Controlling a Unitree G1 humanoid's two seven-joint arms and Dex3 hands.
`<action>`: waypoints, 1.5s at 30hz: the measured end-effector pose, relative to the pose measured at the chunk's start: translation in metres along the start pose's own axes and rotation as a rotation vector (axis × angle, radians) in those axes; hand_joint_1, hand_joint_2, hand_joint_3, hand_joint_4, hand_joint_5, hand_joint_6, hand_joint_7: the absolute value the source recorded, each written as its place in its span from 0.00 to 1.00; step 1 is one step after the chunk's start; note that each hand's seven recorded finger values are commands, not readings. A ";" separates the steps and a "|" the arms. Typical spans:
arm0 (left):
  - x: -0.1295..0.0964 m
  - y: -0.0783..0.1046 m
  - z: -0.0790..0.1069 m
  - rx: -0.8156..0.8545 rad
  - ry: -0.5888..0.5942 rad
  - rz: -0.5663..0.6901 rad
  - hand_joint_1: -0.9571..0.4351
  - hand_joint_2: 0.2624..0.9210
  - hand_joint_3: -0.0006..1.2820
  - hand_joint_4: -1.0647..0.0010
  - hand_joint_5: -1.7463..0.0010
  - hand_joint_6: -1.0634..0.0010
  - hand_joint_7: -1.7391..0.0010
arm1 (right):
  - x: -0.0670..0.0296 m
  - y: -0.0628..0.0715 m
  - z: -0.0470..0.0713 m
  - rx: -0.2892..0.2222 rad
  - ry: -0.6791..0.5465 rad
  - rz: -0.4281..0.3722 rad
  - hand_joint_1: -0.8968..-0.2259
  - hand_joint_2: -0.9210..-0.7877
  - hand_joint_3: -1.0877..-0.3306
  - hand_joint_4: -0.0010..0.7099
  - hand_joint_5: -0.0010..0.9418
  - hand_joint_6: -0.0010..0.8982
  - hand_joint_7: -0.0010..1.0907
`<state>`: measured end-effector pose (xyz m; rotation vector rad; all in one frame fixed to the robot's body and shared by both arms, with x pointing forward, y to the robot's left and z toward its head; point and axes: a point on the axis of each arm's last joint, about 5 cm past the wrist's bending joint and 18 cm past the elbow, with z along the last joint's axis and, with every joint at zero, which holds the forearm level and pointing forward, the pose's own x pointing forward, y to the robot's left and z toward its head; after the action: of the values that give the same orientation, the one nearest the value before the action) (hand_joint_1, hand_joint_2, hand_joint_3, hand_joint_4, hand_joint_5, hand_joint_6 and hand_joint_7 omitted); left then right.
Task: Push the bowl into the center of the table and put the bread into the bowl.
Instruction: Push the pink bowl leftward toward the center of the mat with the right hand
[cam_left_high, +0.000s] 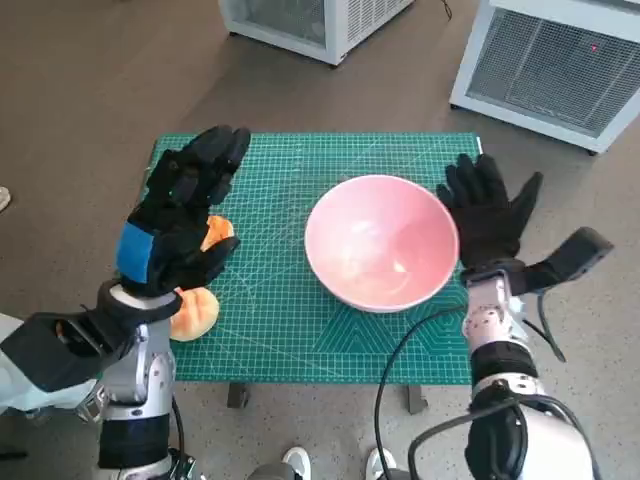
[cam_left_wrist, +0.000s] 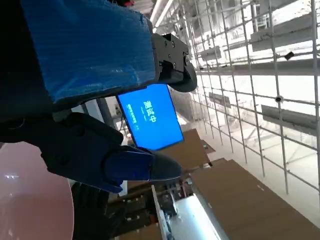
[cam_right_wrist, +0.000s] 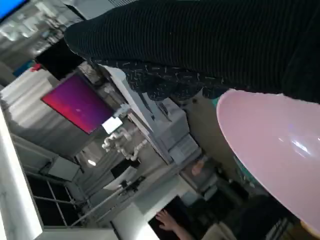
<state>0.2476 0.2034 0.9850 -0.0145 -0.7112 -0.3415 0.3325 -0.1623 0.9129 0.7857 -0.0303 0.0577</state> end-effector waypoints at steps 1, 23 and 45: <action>-0.001 0.000 0.001 0.002 0.002 0.004 0.25 1.00 0.21 0.76 1.00 0.85 0.72 | 0.0006 0.001 -0.001 0.006 0.004 0.001 0.44 0.00 0.29 0.23 0.02 0.07 0.45; -0.015 0.000 0.015 0.032 0.023 0.081 0.28 1.00 0.20 0.75 0.99 0.88 0.66 | 0.0081 0.026 -0.013 0.058 0.044 0.061 0.49 0.00 0.24 0.18 0.00 0.10 0.42; -0.021 -0.003 0.018 0.061 0.037 0.119 0.27 1.00 0.20 0.76 1.00 0.88 0.64 | 0.0104 0.035 -0.017 0.011 0.085 0.107 0.47 0.00 0.29 0.18 0.00 0.18 0.36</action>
<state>0.2206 0.2091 0.9850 0.0075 -0.6811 -0.2051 0.3408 -0.1248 0.9262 0.7915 0.0087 0.1931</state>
